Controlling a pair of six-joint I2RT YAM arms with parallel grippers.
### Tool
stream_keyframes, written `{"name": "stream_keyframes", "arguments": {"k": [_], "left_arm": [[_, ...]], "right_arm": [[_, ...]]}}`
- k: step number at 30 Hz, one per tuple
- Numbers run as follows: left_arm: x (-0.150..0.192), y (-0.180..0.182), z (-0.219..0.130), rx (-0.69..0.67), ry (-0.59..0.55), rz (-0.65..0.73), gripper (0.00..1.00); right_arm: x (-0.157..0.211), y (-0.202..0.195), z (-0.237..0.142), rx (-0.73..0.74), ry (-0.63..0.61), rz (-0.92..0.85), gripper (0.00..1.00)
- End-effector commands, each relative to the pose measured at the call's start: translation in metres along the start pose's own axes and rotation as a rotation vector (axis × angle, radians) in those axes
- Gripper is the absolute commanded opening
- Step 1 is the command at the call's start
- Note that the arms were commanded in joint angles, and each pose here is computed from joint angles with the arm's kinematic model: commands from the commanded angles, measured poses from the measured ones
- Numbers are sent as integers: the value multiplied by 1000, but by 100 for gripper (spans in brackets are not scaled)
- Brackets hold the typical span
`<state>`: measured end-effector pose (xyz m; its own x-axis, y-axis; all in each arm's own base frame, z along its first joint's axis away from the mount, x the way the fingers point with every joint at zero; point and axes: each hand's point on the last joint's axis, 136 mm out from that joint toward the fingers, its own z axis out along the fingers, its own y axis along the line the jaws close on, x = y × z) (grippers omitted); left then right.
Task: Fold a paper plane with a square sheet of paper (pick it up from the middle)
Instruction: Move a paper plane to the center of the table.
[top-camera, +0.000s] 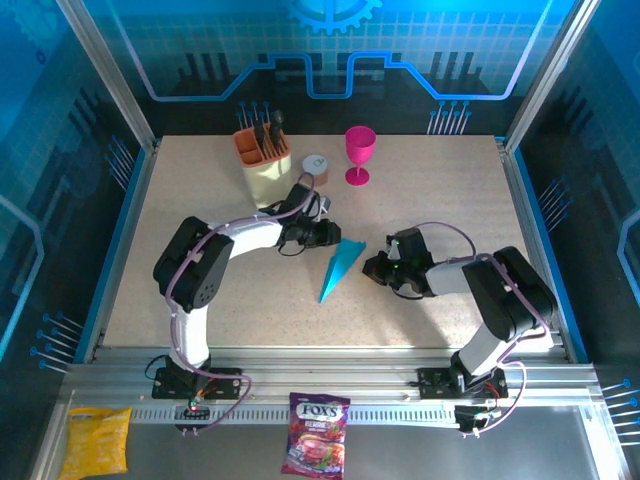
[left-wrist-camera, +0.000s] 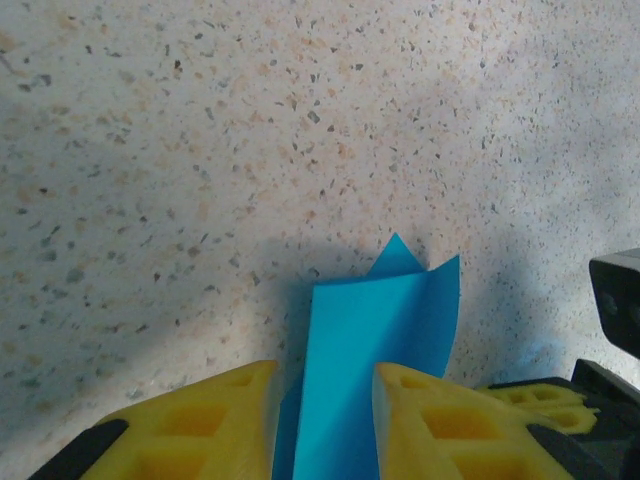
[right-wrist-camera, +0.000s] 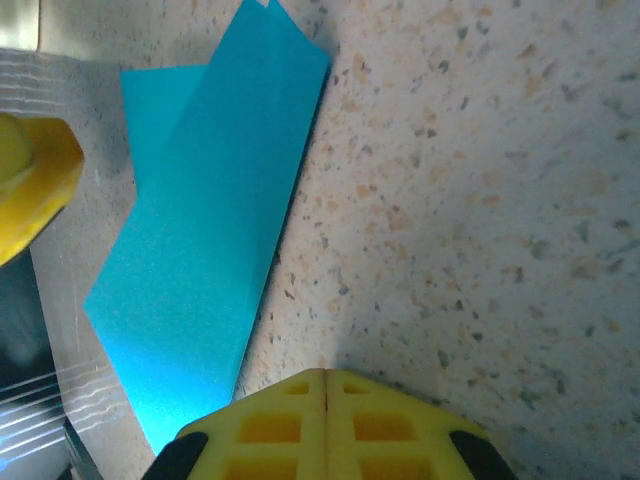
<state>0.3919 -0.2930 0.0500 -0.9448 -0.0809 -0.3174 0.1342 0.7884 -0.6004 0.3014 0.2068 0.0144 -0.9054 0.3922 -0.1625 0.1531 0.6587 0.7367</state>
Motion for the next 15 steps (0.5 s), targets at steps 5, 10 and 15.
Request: {"name": "stream_keyframes", "arguments": {"k": [5,10,15], "left_arm": [[10,3,17,12,85,-15,31],[20,-5,22,35,113,10,31],[28,-19,19,68,109,30,30]], "right_arm": [[3,8,19,-51,24,-1,0],[6,4,23,-47,31,7,0],[8,0,27,-49,37,17,0]]}}
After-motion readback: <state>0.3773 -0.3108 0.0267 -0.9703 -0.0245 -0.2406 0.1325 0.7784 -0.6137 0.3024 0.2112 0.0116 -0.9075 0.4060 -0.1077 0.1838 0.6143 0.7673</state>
